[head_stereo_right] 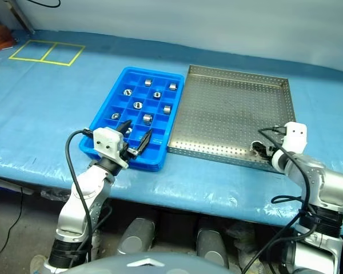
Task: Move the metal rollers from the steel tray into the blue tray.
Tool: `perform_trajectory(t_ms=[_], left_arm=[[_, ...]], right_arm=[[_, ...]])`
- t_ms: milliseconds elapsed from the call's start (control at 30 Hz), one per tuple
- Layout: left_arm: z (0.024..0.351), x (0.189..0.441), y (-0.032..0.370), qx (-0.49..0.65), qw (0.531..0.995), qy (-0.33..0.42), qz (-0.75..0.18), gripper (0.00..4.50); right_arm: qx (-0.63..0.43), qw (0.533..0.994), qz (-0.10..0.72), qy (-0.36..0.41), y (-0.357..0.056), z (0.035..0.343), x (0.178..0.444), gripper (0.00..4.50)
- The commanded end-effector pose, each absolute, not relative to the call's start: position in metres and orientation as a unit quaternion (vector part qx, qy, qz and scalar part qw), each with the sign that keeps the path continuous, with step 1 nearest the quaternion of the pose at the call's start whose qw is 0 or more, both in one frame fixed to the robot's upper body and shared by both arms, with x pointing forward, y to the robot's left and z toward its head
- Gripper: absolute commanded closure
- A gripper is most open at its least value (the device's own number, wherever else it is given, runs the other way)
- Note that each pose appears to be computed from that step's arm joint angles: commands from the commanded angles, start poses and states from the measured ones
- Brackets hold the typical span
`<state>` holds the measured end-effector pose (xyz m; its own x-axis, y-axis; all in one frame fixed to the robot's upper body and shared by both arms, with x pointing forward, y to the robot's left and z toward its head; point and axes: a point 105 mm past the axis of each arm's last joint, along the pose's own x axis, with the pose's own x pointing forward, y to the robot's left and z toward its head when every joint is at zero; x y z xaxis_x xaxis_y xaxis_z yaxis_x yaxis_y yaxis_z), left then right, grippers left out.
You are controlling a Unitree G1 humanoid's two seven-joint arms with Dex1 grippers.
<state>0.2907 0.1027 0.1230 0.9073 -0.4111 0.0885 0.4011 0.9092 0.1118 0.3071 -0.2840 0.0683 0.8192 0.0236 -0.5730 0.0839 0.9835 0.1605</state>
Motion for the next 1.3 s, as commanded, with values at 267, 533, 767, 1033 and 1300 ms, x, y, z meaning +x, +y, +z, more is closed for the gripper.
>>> perform_trajectory(t_ms=[267,533,767,1033,1300], left_arm=[[0.136,0.290,0.104,0.048,0.974,-0.082,-0.206,0.92],[0.138,0.290,0.109,0.056,0.975,-0.085,-0.198,0.92],[0.144,0.289,0.130,0.079,0.979,-0.091,-0.167,0.92],[0.147,0.271,0.176,0.129,0.980,-0.075,-0.130,0.92],[0.144,0.255,0.200,0.160,0.981,-0.057,-0.090,0.92]], right_arm=[[0.072,0.957,0.067,0.272,-0.246,0.075,0.331,2.14],[0.093,0.961,0.148,0.215,-0.214,0.096,0.337,3.65],[0.136,0.925,0.341,0.095,-0.142,0.153,0.326,3.65],[0.142,0.867,0.476,0.048,-0.065,0.187,0.328,3.65],[0.051,0.815,0.566,0.114,-0.013,0.159,0.322,3.65]])
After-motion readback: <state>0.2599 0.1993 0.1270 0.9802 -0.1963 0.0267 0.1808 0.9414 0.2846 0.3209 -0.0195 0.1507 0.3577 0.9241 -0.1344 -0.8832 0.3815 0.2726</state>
